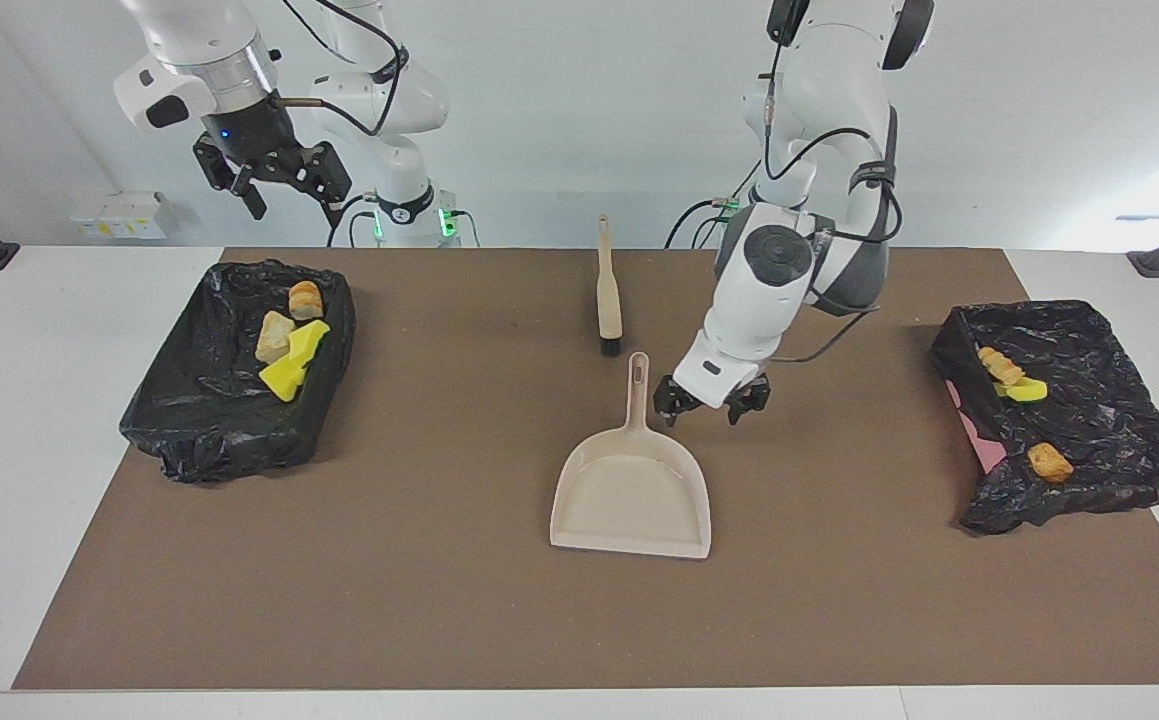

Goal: Sweep and dump trash in bin

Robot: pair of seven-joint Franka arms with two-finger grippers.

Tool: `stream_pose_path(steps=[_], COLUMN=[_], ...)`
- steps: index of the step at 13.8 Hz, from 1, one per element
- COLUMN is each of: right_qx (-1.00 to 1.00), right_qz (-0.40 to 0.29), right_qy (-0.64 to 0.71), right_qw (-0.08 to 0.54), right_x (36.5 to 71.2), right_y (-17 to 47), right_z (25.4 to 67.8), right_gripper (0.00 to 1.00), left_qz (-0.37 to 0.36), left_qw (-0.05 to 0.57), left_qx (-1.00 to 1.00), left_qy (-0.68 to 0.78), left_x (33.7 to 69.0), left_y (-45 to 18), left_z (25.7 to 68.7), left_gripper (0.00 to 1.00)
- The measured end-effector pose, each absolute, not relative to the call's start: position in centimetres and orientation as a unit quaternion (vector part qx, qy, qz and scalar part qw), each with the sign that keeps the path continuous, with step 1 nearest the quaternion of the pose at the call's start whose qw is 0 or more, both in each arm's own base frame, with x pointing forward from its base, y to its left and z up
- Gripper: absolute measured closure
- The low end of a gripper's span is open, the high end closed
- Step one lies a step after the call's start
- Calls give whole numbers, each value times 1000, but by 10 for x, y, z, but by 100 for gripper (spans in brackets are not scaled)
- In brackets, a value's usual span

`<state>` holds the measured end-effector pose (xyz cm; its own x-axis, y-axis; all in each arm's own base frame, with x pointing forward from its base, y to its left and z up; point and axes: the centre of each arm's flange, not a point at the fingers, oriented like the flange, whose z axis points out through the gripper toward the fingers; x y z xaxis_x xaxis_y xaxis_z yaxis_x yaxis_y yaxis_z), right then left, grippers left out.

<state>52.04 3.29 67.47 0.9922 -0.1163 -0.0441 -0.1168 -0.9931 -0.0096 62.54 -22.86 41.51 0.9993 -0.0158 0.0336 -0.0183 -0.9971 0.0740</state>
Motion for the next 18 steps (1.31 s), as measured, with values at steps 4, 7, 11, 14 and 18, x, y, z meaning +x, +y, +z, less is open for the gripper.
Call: stream_pose_path(steps=[4,7,11,14,18], right_qx=[-998,-998,-998,-998,-998], right_qz=[22,21,21,21,21], right_qy=[58,59,63,63,63], right_qw=[6,6,6,6,6], right_x=[520,520,520,520,520], right_y=[33,31,27,27,27], right_z=[675,675,676,676,676], right_gripper=[0,0,0,0,0], left_qz=[15,13,12,6,-16], left_qw=[32,28,25,22,5], left_qx=[999,998,997,997,995], left_qy=[-31,-55,-67,-76,-93], left_x=[634,631,618,599,577], left_y=[-161,-105,-60,-54,-51], left_z=[450,481,516,546,573], left_gripper=[0,0,0,0,0])
